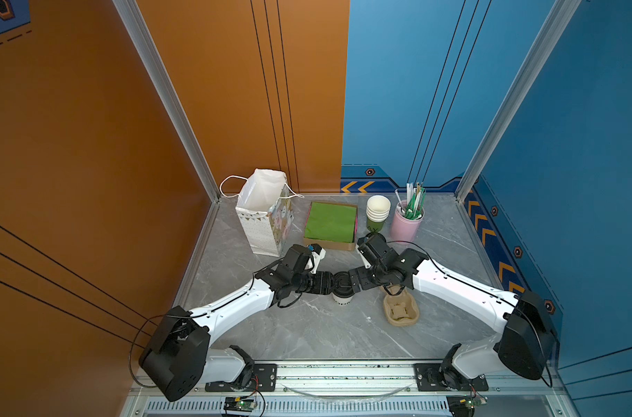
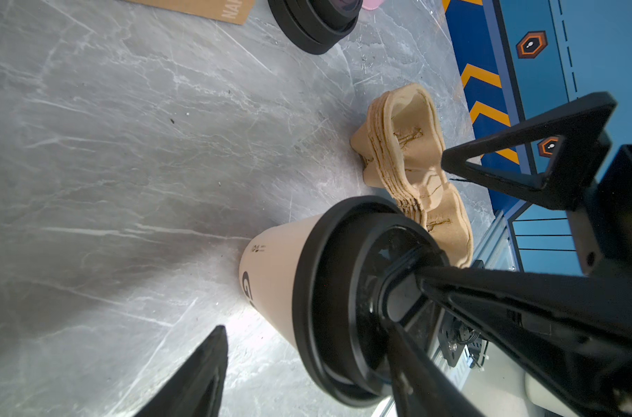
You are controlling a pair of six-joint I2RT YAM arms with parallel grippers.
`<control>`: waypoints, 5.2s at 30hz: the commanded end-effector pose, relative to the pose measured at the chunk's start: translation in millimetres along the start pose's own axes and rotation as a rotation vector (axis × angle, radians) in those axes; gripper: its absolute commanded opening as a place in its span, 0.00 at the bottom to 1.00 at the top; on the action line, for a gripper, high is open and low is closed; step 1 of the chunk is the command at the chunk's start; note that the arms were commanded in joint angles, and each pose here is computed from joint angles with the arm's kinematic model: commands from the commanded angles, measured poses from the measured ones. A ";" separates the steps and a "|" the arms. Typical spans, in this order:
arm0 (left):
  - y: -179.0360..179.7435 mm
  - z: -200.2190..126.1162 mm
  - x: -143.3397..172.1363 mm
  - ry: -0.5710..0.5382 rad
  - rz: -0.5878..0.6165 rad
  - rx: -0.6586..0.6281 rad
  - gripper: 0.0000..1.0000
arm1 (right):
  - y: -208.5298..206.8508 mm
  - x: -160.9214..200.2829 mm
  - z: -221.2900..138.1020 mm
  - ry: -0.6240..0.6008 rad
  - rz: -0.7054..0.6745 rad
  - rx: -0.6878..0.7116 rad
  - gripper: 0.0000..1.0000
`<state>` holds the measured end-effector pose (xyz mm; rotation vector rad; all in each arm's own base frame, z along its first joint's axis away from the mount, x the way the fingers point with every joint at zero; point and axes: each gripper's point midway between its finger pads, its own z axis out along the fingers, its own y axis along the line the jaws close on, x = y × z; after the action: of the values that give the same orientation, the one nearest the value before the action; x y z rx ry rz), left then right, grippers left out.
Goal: Pack a coffee takeout order
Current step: Close the lid on the coffee cup, then move the coffee cup to the center of the table.
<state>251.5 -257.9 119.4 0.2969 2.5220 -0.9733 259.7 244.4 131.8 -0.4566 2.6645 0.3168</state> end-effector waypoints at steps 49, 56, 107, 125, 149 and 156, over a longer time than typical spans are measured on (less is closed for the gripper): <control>23.7 -67.9 -35.6 -0.228 -0.020 -0.120 0.77 | 15.8 -32.3 8.8 0.027 -0.064 0.018 1.00; 26.7 -69.0 -33.0 -0.234 -0.022 -0.126 0.77 | 9.1 -18.8 20.2 0.070 -0.103 0.080 1.00; 50.3 -99.5 -36.8 -0.326 -0.051 -0.196 0.98 | 69.4 -9.9 7.8 0.163 -0.511 0.114 1.00; 53.6 -94.3 -36.1 -0.318 -0.053 -0.199 0.98 | 68.1 2.8 31.8 0.266 -0.444 0.045 0.97; 55.9 -96.6 -35.1 -0.326 -0.053 -0.207 0.98 | -40.9 -71.0 70.0 0.252 -0.167 0.183 0.93; 58.2 -102.1 -35.2 -0.336 -0.052 -0.221 0.98 | -43.1 -81.1 74.3 0.251 -0.154 0.160 0.97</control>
<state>272.5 -154.6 170.5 0.0038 2.3129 -0.7199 381.1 248.7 105.7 -0.6356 2.7916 0.0184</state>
